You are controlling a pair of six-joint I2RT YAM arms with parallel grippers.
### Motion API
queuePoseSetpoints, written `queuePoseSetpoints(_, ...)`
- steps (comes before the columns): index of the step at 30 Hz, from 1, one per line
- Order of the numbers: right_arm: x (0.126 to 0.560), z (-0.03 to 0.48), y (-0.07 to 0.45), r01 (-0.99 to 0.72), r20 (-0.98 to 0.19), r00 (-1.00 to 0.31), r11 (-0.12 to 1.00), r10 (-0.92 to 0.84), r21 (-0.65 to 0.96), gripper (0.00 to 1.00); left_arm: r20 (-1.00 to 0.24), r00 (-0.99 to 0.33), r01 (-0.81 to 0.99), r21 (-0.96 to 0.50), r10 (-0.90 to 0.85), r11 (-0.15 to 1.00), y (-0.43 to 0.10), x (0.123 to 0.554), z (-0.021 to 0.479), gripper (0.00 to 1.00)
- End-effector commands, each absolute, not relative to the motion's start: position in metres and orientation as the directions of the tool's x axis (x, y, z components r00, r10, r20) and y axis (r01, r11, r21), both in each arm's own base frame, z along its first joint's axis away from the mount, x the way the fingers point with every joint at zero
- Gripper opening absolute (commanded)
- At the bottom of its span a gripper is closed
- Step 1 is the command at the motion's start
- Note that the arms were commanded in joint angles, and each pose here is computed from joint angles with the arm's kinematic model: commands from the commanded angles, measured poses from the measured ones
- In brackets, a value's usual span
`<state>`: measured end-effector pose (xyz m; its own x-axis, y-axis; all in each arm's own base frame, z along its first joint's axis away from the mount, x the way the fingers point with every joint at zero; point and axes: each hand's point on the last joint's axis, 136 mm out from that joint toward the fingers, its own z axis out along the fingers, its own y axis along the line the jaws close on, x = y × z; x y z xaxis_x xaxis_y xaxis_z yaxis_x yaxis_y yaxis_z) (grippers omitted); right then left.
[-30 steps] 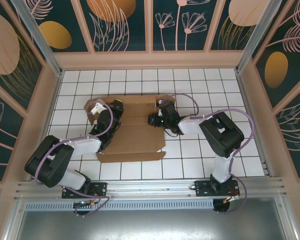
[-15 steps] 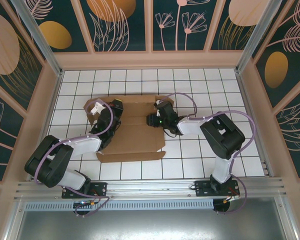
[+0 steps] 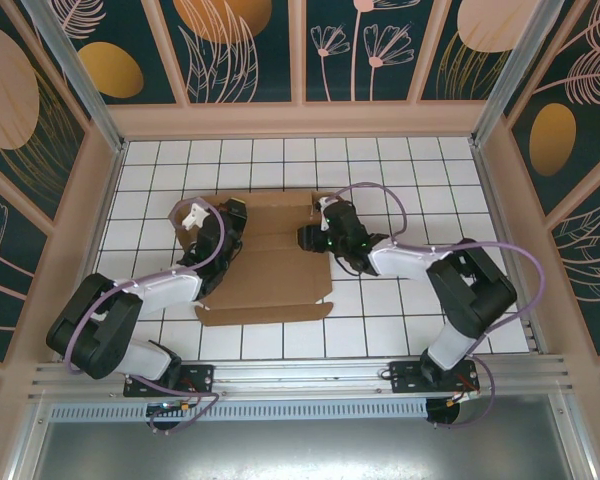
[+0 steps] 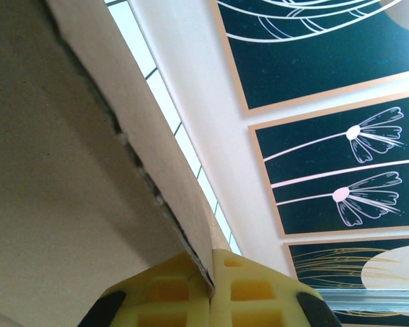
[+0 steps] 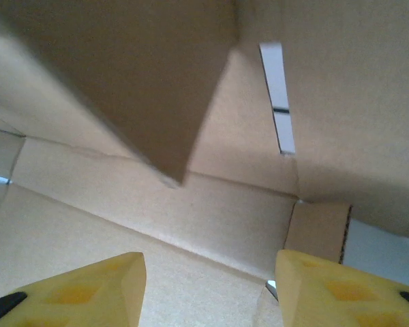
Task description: Fold the paper box
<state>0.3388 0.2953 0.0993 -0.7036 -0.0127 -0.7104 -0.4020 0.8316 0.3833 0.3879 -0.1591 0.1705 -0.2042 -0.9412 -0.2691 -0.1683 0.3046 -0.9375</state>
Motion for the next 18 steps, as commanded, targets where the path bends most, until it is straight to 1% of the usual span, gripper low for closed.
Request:
queuePoseSetpoints(1, 0.341, 0.125, 0.284, -0.427, -0.769, -0.639, 0.839, -0.017, 0.337, 0.52, -0.284, -0.212, -0.184, -0.928, -0.935, 0.324, -0.162, 0.388, 0.171, 0.00)
queuePoseSetpoints(4, 0.336, 0.161, 0.283, -0.489, -0.820, -0.572, 0.812, -0.022, 0.319, 0.51, -0.304, -0.199, -0.184, -0.922, -0.932, 0.340, -0.158, 0.388, 0.168, 0.00)
queuePoseSetpoints(6, 0.336, 0.190, 0.271, -0.493, -0.861, -0.509, 0.820, 0.000, 0.291, 0.49, -0.315, -0.197, -0.172, -0.921, -0.928, 0.349, -0.157, 0.387, 0.169, 0.00)
queuePoseSetpoints(9, 0.344, 0.226, 0.234, -0.436, -0.891, -0.446, 0.848, 0.087, 0.301, 0.44, -0.326, -0.204, -0.168, -0.917, -0.923, 0.361, -0.158, 0.387, 0.167, 0.00)
queuePoseSetpoints(10, 0.351, 0.231, 0.214, -0.380, -0.893, -0.432, 0.873, 0.125, 0.306, 0.41, -0.326, -0.205, -0.166, -0.918, -0.923, 0.361, -0.158, 0.387, 0.168, 0.00)
queuePoseSetpoints(12, 0.365, 0.228, 0.179, -0.273, -0.878, -0.441, 0.904, 0.186, 0.329, 0.36, -0.325, -0.203, -0.164, -0.919, -0.924, 0.359, -0.158, 0.387, 0.168, 0.00)
queuePoseSetpoints(15, 0.385, 0.202, 0.139, -0.129, -0.838, -0.490, 0.931, 0.241, 0.343, 0.30, -0.326, -0.205, -0.161, -0.919, -0.923, 0.360, -0.159, 0.388, 0.169, 0.00)
queuePoseSetpoints(16, 0.390, 0.191, 0.133, -0.115, -0.831, -0.504, 0.936, 0.235, 0.334, 0.31, -0.325, -0.206, -0.160, -0.920, -0.923, 0.359, -0.160, 0.388, 0.169, 0.00)
queuePoseSetpoints(18, 0.399, 0.168, 0.134, -0.152, -0.840, -0.520, 0.951, 0.154, 0.269, 0.35, -0.323, -0.207, -0.165, -0.919, -0.923, 0.359, -0.160, 0.389, 0.168, 0.00)
